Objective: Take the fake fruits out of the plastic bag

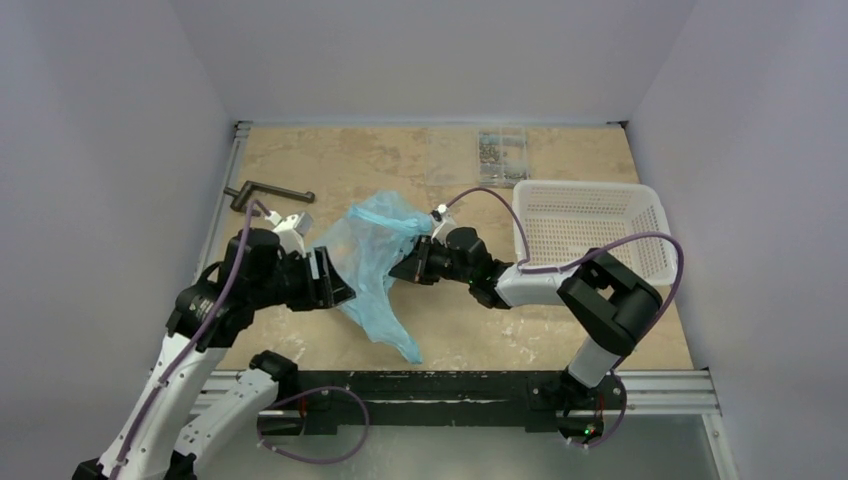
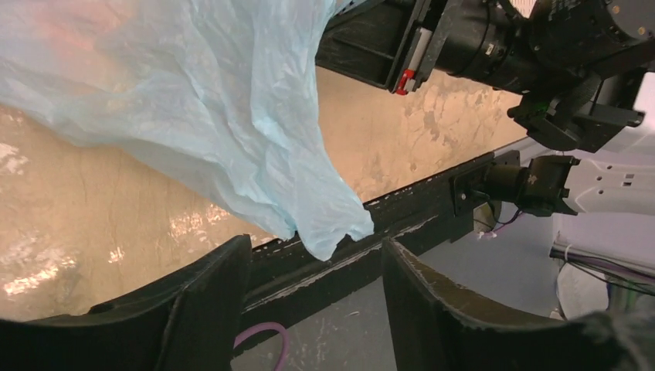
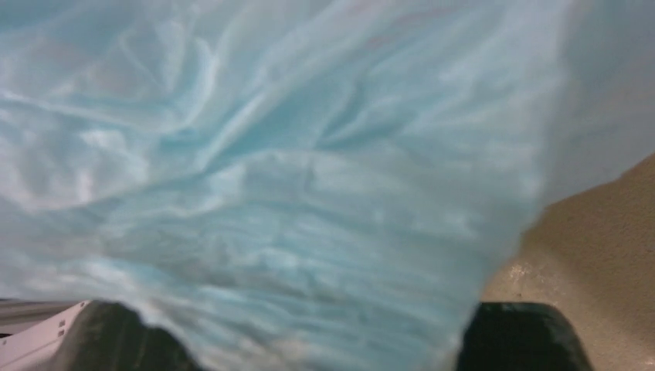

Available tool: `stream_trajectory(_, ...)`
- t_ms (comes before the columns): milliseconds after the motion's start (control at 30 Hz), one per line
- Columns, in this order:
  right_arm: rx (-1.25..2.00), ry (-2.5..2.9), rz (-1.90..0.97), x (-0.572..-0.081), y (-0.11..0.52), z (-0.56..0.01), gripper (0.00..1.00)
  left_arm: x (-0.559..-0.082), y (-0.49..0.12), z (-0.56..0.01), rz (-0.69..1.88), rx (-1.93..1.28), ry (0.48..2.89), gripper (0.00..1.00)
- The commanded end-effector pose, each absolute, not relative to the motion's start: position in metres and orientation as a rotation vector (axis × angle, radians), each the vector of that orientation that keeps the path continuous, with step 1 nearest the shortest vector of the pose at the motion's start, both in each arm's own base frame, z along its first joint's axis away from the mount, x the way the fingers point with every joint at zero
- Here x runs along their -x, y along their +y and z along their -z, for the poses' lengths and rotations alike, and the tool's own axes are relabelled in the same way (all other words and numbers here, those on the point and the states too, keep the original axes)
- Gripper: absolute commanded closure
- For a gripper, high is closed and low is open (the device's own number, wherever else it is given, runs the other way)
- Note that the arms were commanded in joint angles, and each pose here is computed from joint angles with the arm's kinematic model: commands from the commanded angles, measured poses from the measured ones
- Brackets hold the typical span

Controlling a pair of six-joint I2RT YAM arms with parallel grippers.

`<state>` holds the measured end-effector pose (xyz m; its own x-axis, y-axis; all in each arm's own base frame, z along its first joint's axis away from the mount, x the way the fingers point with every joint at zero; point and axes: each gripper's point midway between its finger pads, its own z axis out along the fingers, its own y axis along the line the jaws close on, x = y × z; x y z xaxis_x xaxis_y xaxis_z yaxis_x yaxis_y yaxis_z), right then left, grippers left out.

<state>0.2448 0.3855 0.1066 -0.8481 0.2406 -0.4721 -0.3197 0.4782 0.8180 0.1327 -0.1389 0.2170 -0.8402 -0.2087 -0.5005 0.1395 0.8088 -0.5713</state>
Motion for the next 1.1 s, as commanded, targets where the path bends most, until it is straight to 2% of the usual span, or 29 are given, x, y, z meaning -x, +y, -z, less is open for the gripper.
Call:
stream_trajectory(0, 0.102, 2.076, -1.433, -0.247, 0.395, -0.139, 1.00, -0.147, -0.138, -0.237, 0.748, -0.077, 2.433, 0.36)
stream_trajectory(100, 0.111, 2.068, -1.443, -0.245, 0.396, -0.142, 1.00, -0.165, -0.141, -0.244, 0.698, -0.103, 2.406, 0.30)
stream_trajectory(267, 0.116, 2.056, -1.447, -0.244, 0.395, -0.148, 1.00, -0.190, -0.136, -0.242, 0.397, -0.186, 2.413, 0.23)
stream_trajectory(567, 0.122, 2.048, -1.462, -0.241, 0.395, -0.152, 1.00, -0.226, -0.148, -0.217, 0.097, -0.247, 2.432, 0.07)
stream_trajectory(667, 0.125, 2.048, -1.464, -0.240, 0.394, -0.152, 1.00, -0.234, -0.155, -0.207, 0.092, -0.250, 2.443, 0.04)
stream_trajectory(1067, 0.140, 2.046, -1.466, -0.237, 0.394, -0.152, 1.00, -0.243, -0.188, -0.176, 0.194, -0.273, 2.510, 0.05)
